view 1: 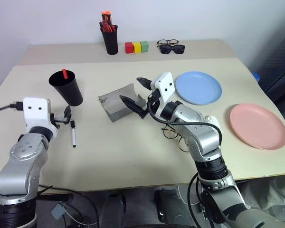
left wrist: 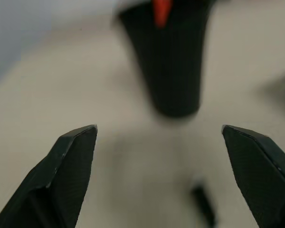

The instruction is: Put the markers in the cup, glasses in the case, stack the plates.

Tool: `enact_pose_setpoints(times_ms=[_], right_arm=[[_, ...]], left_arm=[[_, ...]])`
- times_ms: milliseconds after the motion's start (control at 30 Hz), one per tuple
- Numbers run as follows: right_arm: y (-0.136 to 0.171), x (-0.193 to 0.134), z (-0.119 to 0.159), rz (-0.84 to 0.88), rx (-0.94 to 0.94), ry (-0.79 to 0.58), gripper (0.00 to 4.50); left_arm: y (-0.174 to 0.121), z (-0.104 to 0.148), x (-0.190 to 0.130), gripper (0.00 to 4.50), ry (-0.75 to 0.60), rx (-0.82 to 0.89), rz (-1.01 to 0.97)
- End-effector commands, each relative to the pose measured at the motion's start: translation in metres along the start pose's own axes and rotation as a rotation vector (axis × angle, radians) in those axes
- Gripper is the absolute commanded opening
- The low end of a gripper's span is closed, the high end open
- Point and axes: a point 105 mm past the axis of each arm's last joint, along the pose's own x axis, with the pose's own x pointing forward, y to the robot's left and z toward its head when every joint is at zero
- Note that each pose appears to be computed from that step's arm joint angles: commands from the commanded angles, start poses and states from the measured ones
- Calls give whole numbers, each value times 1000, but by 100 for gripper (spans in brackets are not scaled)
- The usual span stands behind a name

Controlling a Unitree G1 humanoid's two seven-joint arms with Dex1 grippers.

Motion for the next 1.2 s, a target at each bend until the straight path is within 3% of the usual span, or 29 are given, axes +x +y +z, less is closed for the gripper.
enact_pose_setpoints(times_ms=[33, 300, 333, 400, 567, 633, 733, 800, 900, 1000, 1200], right_arm=[[6, 6, 15, 37, -18, -57, 450], [12, 4, 11, 59, -31, -43, 450], [14, 3, 10, 67, -33, -35, 450], [17, 1, 8, 83, -36, -25, 450], [23, -2, 5, 114, -28, -8, 450], [24, -3, 4, 121, -28, -3, 450], [24, -4, 3, 125, -29, 1, 450], [24, -4, 3, 128, -29, 3, 450], [25, -3, 3, 138, -26, 2, 450], [27, 0, 4, 148, -23, -6, 450], [31, 9, 8, 171, -24, -27, 450]], left_arm=[[-9, -12, 0, 444, 167, -21, 11], [-30, -24, 11, 444, 341, -171, -48], [-29, -25, 13, 422, 354, -185, -44], [-26, -28, 15, 356, 368, -191, -21], [-21, -27, 22, 110, 343, -179, 29], [-13, -14, 26, 5, 255, -164, 79], [18, 45, 27, 5, -107, -147, 239], [35, 90, 12, 5, -371, -222, 298], [25, 148, -14, 5, -684, -307, 132], [1, 177, -21, 5, -789, -194, -15], [-4, 196, 23, 5, -817, -55, 81]])
